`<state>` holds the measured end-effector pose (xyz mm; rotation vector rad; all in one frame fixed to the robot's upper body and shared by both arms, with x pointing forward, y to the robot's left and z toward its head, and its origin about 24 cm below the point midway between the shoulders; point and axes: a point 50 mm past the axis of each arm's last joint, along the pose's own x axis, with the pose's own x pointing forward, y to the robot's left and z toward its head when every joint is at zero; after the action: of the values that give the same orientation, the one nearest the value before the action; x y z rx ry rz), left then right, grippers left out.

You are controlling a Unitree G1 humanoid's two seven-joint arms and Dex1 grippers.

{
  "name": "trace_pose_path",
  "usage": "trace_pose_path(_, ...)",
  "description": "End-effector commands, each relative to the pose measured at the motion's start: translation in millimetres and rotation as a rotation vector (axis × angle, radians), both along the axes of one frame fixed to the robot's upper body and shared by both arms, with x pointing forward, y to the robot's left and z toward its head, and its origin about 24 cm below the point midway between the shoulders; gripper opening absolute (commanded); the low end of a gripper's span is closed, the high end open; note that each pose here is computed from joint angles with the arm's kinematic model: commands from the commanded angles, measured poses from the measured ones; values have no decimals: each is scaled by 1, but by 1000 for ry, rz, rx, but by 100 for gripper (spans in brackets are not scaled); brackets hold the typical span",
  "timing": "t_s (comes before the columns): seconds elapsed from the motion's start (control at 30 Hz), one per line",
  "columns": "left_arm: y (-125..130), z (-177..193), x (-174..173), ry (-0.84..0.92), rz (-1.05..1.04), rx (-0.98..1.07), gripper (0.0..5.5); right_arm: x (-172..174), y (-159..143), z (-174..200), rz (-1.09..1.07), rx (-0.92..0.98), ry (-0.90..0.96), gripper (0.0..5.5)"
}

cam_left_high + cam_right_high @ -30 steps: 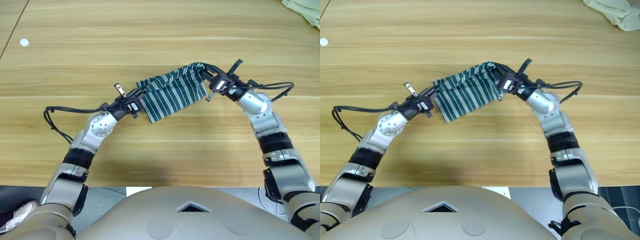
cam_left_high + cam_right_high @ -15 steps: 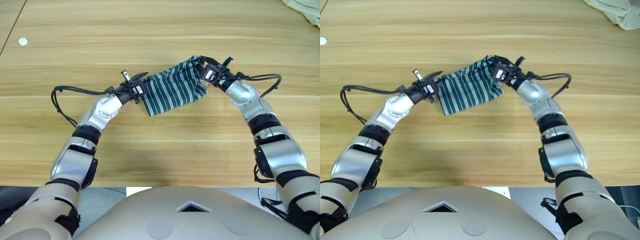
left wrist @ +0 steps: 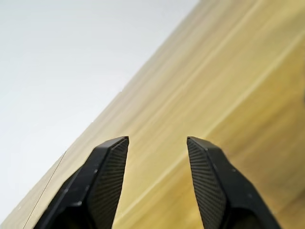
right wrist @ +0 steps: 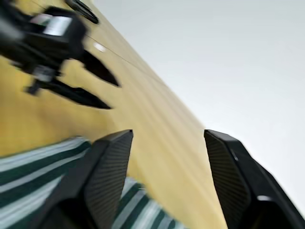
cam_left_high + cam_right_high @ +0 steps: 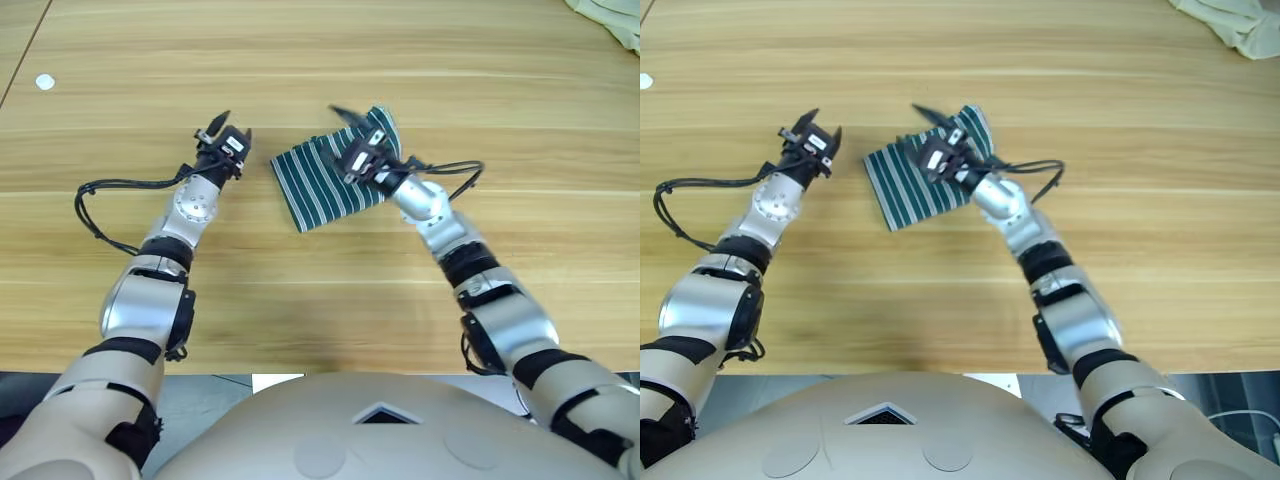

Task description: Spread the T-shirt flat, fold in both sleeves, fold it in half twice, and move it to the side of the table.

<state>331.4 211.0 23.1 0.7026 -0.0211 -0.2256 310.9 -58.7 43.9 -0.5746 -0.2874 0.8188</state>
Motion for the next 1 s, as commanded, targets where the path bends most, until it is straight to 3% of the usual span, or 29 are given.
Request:
trace_pose_path(0.03,16,9,-5,-106,109,-135,226,17,-23,-42,-201,-83,360,276)
trace_pose_path(0.23,19,7,-19,-167,113,-241,226,20,-70,-65,-415,27,703,276)
trace_pose_path(0.37,17,5,-25,-182,128,-307,226,23,-100,-71,-764,293,870,276)
trace_pose_path(0.53,5,-6,-24,-141,186,-436,226,23,-197,-44,-1582,826,678,276)
trace_pose_path(0.63,2,-8,-22,-130,215,-475,226,10,-232,-34,-1858,923,537,276)
trace_pose_path(0.83,3,-17,-25,-90,279,-548,226,-2,-248,-32,-2036,935,439,276)
trace_pose_path(1.0,5,-13,-23,-133,330,-613,226,5,-246,-18,-1984,885,281,276)
